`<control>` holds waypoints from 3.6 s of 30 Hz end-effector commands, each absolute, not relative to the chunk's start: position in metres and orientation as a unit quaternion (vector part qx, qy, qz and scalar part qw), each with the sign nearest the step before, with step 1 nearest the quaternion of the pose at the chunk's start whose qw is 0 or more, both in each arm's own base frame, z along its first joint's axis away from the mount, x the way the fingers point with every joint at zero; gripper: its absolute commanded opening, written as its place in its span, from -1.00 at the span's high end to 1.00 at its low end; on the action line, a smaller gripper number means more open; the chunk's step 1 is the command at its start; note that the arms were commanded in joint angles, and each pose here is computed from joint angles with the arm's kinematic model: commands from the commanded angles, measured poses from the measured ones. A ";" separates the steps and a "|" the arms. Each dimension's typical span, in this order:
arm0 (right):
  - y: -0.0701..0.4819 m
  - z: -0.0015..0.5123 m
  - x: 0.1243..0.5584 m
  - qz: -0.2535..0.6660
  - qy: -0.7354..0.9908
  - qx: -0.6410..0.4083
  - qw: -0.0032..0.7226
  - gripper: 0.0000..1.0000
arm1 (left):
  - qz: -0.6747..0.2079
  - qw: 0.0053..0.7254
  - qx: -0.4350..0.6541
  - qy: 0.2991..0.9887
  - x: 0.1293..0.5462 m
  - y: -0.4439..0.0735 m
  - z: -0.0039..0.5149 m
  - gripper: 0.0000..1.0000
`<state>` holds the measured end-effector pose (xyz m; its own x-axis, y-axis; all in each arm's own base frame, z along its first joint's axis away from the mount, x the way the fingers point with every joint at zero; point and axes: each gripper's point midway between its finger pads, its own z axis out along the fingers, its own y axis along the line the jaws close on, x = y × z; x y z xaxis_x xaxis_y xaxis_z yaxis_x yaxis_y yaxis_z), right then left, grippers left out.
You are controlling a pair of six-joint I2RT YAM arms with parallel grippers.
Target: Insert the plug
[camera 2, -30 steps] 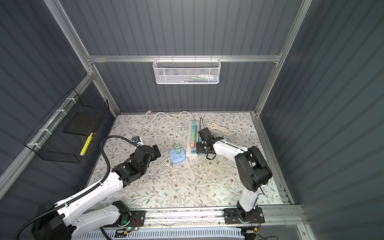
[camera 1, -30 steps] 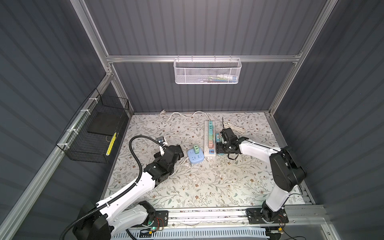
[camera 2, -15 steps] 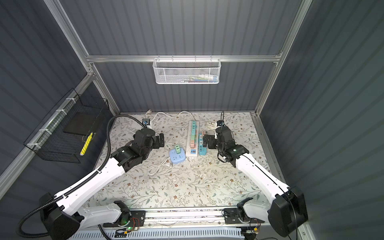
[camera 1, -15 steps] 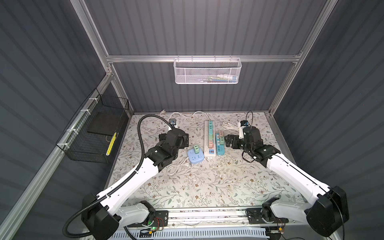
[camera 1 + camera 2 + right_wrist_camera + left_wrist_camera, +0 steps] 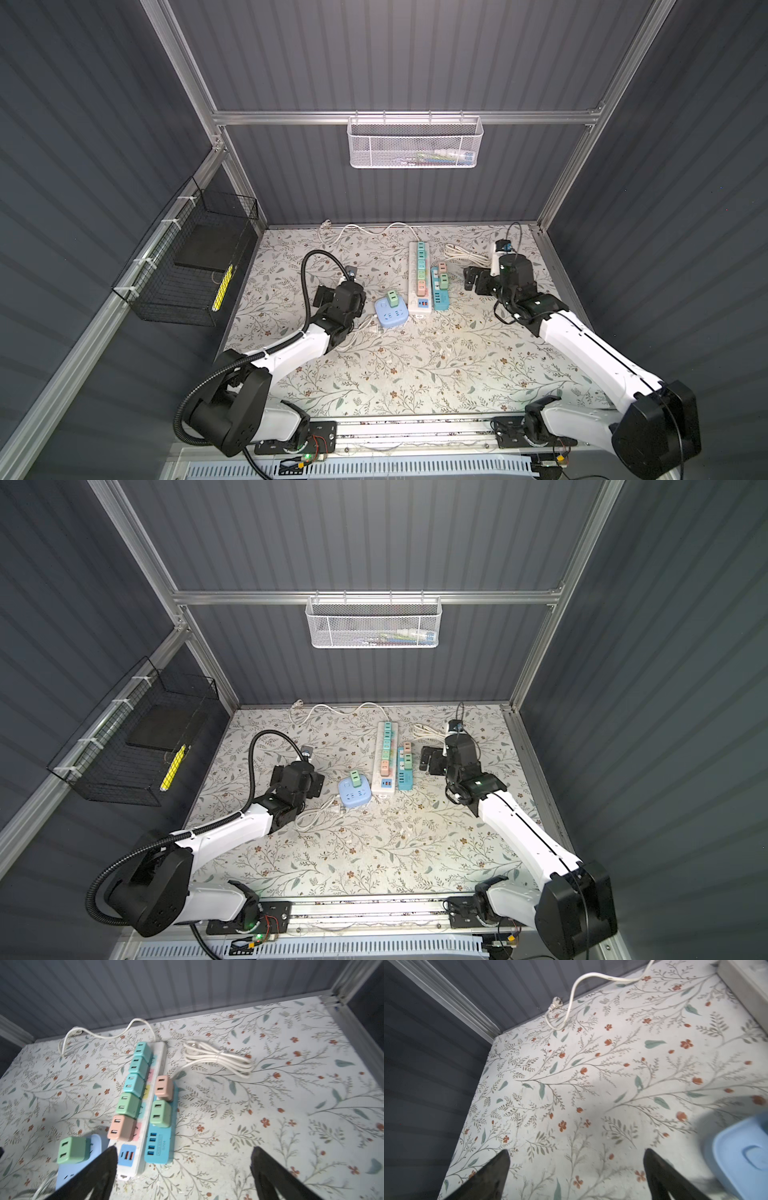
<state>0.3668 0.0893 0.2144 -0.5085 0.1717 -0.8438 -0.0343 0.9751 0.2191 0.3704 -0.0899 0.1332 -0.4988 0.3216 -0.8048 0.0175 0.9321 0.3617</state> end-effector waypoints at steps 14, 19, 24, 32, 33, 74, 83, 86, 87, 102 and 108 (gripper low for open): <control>0.057 0.214 0.362 0.082 0.811 -0.064 0.576 -0.98 | 0.075 0.585 0.012 0.807 0.409 -0.013 0.074 -1.00; 0.022 0.195 0.364 -0.014 0.808 -0.037 0.587 -0.98 | 0.071 0.543 -0.010 0.836 0.414 -0.005 0.064 -1.00; -0.010 0.174 0.362 -0.076 0.789 0.012 0.609 -0.98 | 0.072 0.550 -0.011 0.832 0.415 -0.004 0.065 -1.00; -0.023 0.136 0.355 -0.083 0.720 0.059 0.687 -0.98 | 0.072 0.550 -0.012 0.832 0.415 -0.004 0.065 -1.00; -0.025 0.140 0.354 -0.094 0.715 0.069 0.689 -0.98 | 0.072 0.549 -0.012 0.832 0.415 -0.004 0.065 -1.00; -0.044 0.122 0.380 -0.058 0.774 0.101 0.622 -0.98 | 0.073 0.550 -0.011 0.832 0.415 -0.004 0.065 -1.00; -0.043 0.121 0.380 -0.058 0.775 0.100 0.622 -0.98 | 0.073 0.550 -0.012 0.832 0.415 -0.004 0.065 -1.00; -0.043 0.121 0.380 -0.059 0.775 0.101 0.621 -0.98 | 0.073 0.550 -0.011 0.832 0.415 -0.004 0.065 -1.00; -0.043 0.121 0.380 -0.058 0.775 0.101 0.621 -0.98 | 0.073 0.550 -0.011 0.832 0.415 -0.004 0.065 -1.00; -0.044 0.121 0.380 -0.059 0.775 0.101 0.621 -0.98 | 0.073 0.550 -0.011 0.832 0.415 -0.004 0.065 -1.00; -0.043 0.122 0.381 -0.058 0.774 0.100 0.622 -0.98 | 0.073 0.550 -0.011 0.832 0.415 -0.004 0.065 -1.00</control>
